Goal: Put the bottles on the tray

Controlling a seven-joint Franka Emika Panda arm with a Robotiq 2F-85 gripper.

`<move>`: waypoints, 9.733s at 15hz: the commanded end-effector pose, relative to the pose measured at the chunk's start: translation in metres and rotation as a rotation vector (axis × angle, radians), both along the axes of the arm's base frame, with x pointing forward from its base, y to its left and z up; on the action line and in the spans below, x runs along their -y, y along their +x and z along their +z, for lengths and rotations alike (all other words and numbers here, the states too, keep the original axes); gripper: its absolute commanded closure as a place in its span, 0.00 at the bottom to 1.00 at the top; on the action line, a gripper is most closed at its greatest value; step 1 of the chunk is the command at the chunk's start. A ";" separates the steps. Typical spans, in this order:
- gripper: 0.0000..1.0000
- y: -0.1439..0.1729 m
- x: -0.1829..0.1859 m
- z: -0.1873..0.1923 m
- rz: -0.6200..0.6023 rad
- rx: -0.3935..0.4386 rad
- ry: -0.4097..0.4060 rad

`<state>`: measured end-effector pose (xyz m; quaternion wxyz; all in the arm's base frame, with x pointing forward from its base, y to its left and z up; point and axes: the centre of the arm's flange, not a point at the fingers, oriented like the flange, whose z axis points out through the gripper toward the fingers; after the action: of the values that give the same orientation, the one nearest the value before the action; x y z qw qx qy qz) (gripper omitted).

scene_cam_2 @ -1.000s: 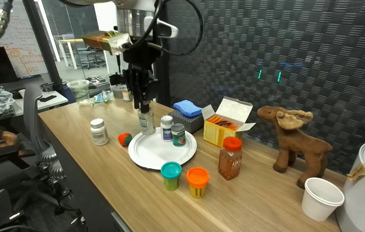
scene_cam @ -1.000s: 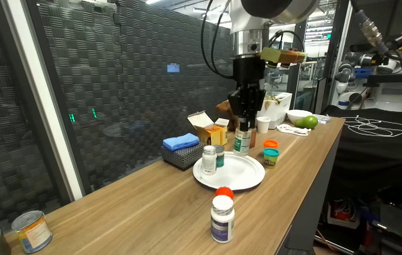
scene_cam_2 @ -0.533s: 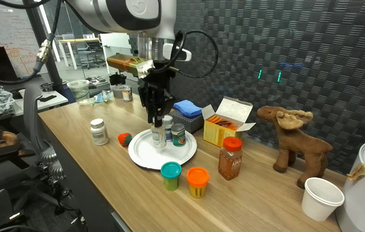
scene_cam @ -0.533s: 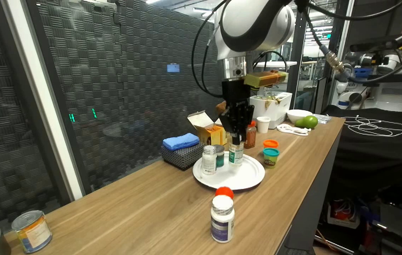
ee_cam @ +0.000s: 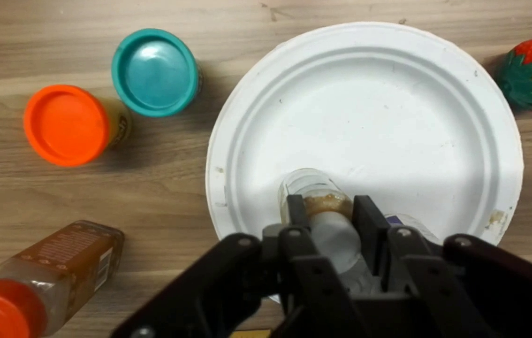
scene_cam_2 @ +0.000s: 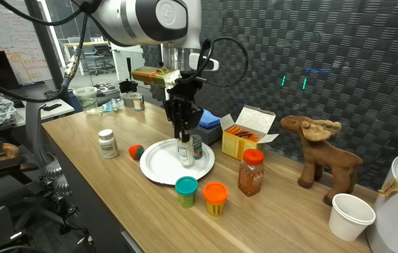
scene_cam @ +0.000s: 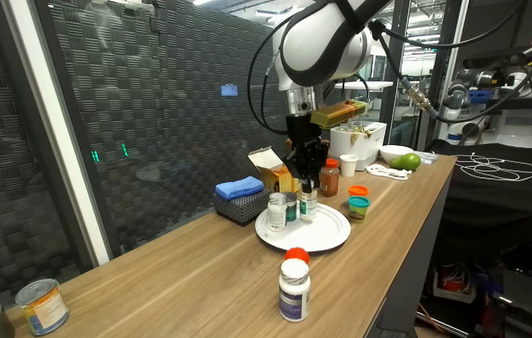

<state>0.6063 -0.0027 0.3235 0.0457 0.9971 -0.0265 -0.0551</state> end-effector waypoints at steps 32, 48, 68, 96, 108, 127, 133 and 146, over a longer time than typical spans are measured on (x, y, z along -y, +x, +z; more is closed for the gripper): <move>0.00 -0.044 -0.057 0.081 -0.080 0.133 0.053; 0.00 -0.134 -0.219 0.018 0.202 -0.019 0.028; 0.19 -0.114 -0.211 -0.022 0.445 -0.025 0.081; 0.80 -0.072 -0.092 0.068 0.096 0.187 0.092; 0.80 -0.060 -0.049 0.024 0.001 0.083 -0.028; 0.80 -0.033 0.002 -0.005 -0.075 0.055 -0.012; 0.80 -0.031 0.007 -0.012 -0.050 0.027 0.005; 0.00 -0.076 -0.026 0.050 -0.054 0.086 0.066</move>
<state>0.5590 0.0006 0.3334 0.0406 0.9978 -0.0462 -0.0258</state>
